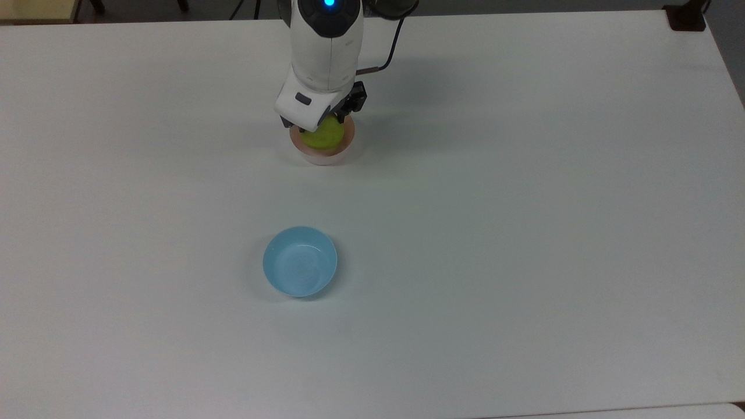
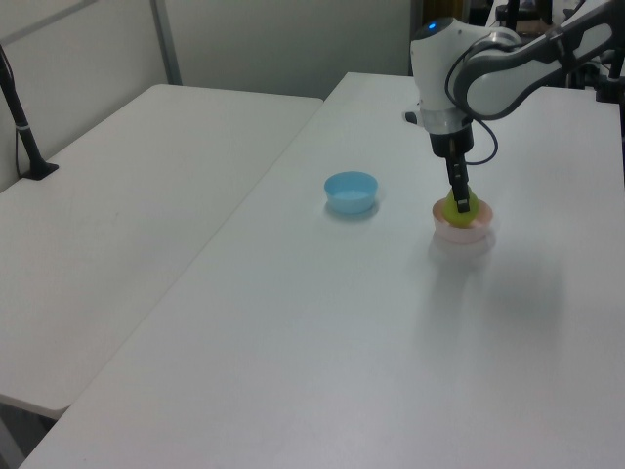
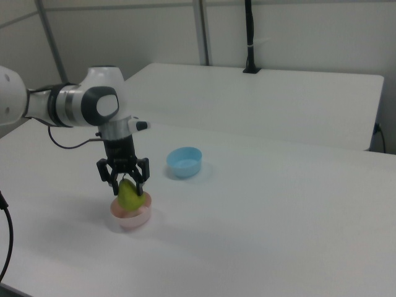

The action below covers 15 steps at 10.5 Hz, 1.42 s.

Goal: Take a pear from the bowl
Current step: 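Lift the green pear up out of the pink bowl, then carry the pear away from the pink bowl and lower it to the table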

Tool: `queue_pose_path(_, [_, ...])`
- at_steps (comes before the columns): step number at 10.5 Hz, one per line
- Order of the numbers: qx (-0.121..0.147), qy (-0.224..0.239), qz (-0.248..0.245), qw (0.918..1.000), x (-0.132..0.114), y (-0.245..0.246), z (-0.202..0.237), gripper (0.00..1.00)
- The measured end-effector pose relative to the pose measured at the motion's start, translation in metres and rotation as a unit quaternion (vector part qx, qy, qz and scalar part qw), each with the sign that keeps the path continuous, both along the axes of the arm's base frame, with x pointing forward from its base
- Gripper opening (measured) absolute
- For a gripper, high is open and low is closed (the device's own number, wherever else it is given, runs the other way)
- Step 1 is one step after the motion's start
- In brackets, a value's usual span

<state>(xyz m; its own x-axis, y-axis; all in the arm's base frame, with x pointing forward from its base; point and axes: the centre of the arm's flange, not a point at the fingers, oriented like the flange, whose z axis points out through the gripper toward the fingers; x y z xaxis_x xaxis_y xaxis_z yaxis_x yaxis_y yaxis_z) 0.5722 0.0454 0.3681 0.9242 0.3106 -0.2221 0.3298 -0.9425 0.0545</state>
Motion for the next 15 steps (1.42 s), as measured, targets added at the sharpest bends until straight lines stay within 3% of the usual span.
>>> queue_pose_path(4, [-0.004, -0.012, -0.020, 0.9997, 0.005, -0.010, 0.061, 0.71])
queue_pose_path(8, [-0.002, -0.013, -0.056, 0.9984, 0.004, -0.130, 0.063, 0.71])
queue_pose_path(11, [-0.011, -0.028, -0.075, 0.9967, 0.008, -0.209, 0.025, 0.71])
queue_pose_path(14, [-0.020, -0.012, -0.088, 0.9959, 0.009, -0.241, -0.023, 0.71])
queue_pose_path(15, [-0.023, -0.010, -0.086, 0.9960, 0.009, -0.242, -0.026, 0.78])
